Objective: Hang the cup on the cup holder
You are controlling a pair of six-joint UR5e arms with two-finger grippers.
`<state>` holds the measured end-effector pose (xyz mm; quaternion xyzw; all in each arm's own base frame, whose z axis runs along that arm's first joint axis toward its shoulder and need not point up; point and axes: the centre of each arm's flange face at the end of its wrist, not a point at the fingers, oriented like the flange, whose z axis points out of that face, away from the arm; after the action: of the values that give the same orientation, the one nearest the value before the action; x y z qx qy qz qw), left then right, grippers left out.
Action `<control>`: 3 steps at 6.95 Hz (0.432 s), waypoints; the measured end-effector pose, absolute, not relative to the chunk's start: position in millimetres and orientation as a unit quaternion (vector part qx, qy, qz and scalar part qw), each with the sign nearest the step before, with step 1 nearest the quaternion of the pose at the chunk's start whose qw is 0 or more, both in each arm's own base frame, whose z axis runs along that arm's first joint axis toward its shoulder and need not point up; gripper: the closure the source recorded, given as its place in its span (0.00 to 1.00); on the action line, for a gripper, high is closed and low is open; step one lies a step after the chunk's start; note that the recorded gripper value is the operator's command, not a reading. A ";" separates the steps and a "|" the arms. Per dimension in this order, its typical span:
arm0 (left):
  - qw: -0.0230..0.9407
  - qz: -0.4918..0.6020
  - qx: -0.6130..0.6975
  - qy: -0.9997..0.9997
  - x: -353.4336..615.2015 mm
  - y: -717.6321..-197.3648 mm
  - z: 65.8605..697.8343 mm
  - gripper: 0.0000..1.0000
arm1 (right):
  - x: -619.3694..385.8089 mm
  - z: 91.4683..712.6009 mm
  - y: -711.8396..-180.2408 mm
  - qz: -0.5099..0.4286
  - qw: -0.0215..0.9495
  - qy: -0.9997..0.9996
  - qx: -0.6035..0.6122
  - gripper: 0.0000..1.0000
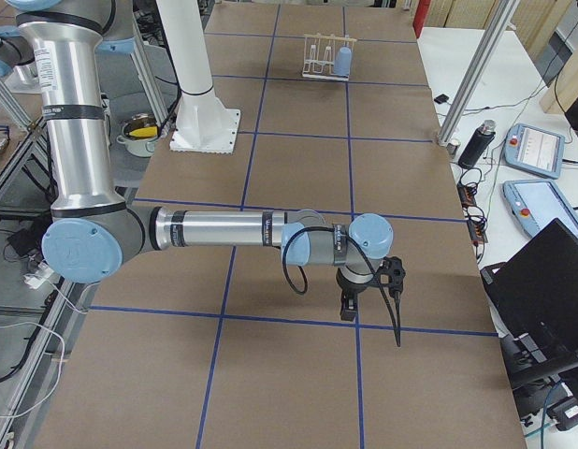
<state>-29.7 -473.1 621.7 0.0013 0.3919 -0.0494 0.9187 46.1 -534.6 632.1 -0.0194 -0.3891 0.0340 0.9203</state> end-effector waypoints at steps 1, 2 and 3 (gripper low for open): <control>0.917 -0.049 0.000 0.395 -29.3 -472.6 621.8 0.02 | 49.6 629.7 -532.9 0.038 0.922 -0.384 -0.022 0.00; 0.917 -0.049 0.000 0.396 -29.1 -472.3 621.3 0.02 | 52.6 629.5 -531.4 0.041 0.926 -0.376 -0.023 0.00; 0.917 -0.049 0.001 0.396 -29.0 -472.3 620.3 0.02 | 54.1 630.2 -530.3 0.041 0.929 -0.368 -0.024 0.00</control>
<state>-29.0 -472.3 620.3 0.0008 0.3960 -0.0488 0.9169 54.1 -530.3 630.2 -0.0236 -0.3678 0.0413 0.9287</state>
